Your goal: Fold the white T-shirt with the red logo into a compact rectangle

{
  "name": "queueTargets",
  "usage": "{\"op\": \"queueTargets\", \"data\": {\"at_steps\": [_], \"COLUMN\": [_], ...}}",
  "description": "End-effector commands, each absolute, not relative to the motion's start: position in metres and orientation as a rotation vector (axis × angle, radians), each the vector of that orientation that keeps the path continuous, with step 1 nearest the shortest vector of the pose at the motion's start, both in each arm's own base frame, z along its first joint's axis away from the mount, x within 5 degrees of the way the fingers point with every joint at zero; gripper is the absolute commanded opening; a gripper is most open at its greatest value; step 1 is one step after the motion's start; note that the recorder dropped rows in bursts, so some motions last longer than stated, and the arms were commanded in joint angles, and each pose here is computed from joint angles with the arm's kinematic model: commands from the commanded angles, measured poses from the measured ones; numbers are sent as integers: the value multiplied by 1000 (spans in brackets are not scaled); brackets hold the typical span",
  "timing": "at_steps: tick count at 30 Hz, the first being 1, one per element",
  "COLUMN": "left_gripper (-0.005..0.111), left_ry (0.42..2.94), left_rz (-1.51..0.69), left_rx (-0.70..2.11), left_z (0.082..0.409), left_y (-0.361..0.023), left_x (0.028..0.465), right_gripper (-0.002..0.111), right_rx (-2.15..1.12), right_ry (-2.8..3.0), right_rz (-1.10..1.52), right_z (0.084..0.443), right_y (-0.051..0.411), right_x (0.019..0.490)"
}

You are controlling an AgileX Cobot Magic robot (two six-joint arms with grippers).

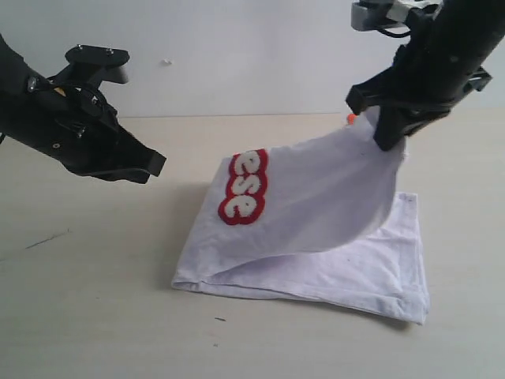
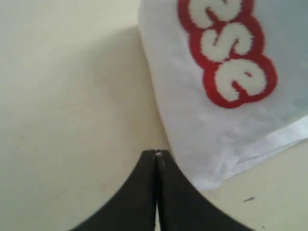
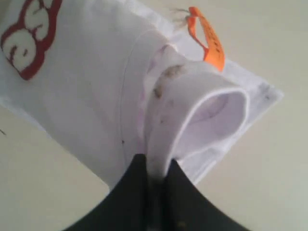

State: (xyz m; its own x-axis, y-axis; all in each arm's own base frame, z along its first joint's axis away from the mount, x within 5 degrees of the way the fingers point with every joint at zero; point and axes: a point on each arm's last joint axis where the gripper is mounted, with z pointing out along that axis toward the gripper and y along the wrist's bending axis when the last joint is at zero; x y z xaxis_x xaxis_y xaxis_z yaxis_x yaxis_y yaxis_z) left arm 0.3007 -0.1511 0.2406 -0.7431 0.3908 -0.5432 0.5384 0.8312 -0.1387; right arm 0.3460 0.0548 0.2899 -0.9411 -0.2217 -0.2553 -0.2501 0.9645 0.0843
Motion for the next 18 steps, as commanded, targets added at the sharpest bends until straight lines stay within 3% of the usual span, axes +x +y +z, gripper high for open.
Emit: {"op": "queueTargets", "data": {"at_steps": [1, 8, 11, 16, 18], "left_gripper": [0, 0, 0, 0, 0], "left_ry": [2487, 2485, 2410, 2156, 2055], "left_rz": [-400, -439, -558, -988, -1056], "left_rx": [666, 661, 851, 1209, 1362], "left_z": [245, 245, 246, 236, 224], "left_y": [-151, -153, -166, -214, -233], "left_x": [302, 301, 294, 272, 262], "right_gripper": [0, 0, 0, 0, 0], "right_rx": [-290, -173, -193, -205, -202], "right_ry": [2985, 3034, 3065, 3089, 3090], "right_rz": [-22, -541, -522, -517, -512], "right_z": [275, 237, 228, 220, 220], "right_y": [42, 14, 16, 17, 17], "right_x": [344, 357, 359, 362, 362]}}
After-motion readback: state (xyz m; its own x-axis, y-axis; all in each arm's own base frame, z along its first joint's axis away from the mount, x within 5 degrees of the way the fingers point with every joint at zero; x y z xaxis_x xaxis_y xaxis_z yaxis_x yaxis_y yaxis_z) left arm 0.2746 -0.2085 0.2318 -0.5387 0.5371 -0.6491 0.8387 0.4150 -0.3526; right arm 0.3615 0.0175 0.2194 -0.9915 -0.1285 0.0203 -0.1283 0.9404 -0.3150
